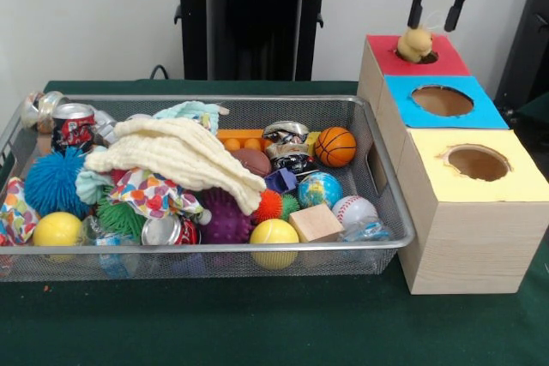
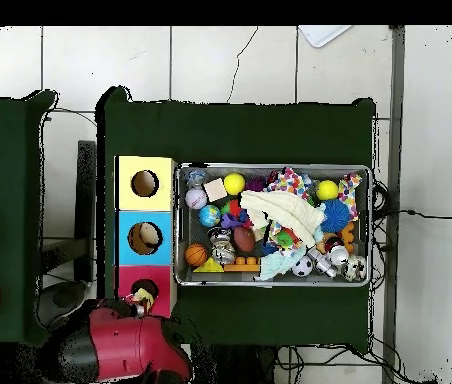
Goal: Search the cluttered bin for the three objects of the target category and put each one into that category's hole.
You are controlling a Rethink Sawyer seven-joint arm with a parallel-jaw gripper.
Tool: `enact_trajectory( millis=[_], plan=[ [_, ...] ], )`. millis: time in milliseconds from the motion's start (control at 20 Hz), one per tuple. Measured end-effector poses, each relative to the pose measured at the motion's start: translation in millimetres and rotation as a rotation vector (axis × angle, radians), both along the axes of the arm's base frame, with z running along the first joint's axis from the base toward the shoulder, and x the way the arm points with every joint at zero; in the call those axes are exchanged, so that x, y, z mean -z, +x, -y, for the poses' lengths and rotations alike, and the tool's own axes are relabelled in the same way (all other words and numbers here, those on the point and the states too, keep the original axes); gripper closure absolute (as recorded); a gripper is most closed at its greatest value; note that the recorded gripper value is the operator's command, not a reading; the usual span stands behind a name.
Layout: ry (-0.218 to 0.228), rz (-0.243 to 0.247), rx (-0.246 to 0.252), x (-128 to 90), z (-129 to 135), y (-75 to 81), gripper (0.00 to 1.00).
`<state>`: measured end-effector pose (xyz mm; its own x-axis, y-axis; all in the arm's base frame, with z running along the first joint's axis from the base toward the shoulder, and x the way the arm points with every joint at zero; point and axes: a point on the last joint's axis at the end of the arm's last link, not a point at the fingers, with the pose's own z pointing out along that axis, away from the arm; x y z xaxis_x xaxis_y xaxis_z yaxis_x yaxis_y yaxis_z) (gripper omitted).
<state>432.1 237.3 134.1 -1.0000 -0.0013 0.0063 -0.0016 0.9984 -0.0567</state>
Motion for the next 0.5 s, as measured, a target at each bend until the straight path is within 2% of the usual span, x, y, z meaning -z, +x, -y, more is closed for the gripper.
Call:
enact_trajectory(
  millis=[150,500],
  plan=[
    [0.000,-0.061,0.006,-16.8,-0.2,-7.0,0.00],
    [0.002,-0.239,0.025,-79.9,2.0,-33.2,0.00]
  ],
)
